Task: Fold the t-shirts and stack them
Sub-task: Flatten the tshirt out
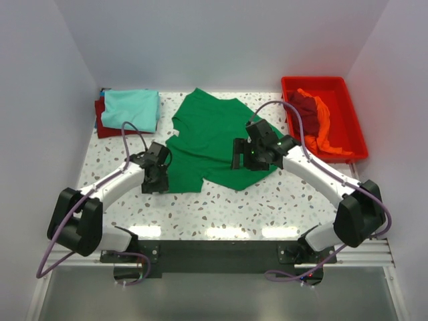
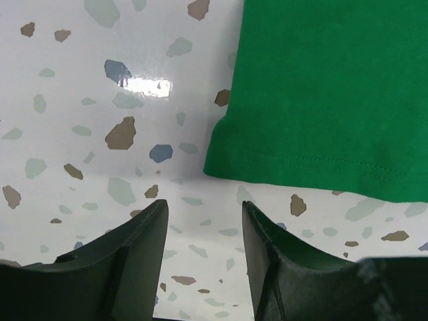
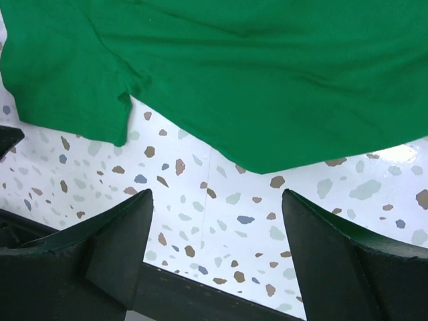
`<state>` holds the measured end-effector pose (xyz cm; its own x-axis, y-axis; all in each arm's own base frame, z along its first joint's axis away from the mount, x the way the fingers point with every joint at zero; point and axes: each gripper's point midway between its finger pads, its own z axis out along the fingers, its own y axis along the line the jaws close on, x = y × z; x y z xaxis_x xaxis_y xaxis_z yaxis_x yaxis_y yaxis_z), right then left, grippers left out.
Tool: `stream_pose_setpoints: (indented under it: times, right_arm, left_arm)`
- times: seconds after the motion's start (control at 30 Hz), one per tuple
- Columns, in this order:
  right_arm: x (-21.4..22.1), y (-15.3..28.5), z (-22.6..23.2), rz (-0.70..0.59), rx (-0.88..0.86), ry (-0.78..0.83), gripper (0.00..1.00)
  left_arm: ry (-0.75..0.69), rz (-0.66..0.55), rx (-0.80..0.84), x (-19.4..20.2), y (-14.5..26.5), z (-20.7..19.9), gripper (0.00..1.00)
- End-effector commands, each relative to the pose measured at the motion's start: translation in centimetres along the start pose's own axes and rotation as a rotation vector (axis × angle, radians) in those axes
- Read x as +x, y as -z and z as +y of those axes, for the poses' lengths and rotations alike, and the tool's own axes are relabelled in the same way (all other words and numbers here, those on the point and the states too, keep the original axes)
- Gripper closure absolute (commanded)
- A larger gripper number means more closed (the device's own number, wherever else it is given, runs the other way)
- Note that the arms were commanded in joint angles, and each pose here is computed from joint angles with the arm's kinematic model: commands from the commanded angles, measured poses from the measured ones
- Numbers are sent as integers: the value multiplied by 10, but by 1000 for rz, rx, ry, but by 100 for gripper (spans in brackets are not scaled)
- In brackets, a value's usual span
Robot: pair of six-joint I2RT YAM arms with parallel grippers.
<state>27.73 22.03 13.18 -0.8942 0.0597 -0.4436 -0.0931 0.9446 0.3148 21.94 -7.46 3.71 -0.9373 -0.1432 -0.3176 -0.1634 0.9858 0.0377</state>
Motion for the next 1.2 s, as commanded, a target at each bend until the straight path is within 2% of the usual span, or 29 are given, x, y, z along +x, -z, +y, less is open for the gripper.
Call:
stream_pose_setpoints:
  times: [0.0,0.2,0.33,0.4,0.93,1.07,1.13,1.17]
  right_arm:
    - [2,10,-3,-23,4,-17,19]
    - [12,12,-8,-13,10,-23,19]
    - [18,9,-13,-1,19,-28,18]
    - [20,8,-13,3,16,-30,18]
    - [27,9,-17,14,20,-30,18]
    - [29,11,-19,14,25,-30,18]
    - [30,12,-20,15,30,-31,18]
    - [31,12,-21,16,30,-28,18]
  left_arm:
    - [17,-30,19,-7,-9,-7,48]
    - [36,-49,76,-12,-10,-15,55]
    - [26,-43,41,-12,-17,-9,55]
    - [21,-50,32,-12,-20,-8,60]
    - [35,-86,29,-17,-35,-5,66]
    - [38,-75,46,-13,-41,-8,76]
    - [40,-57,61,-7,-43,-10,78]
    - [41,-52,66,-5,-44,-11,85]
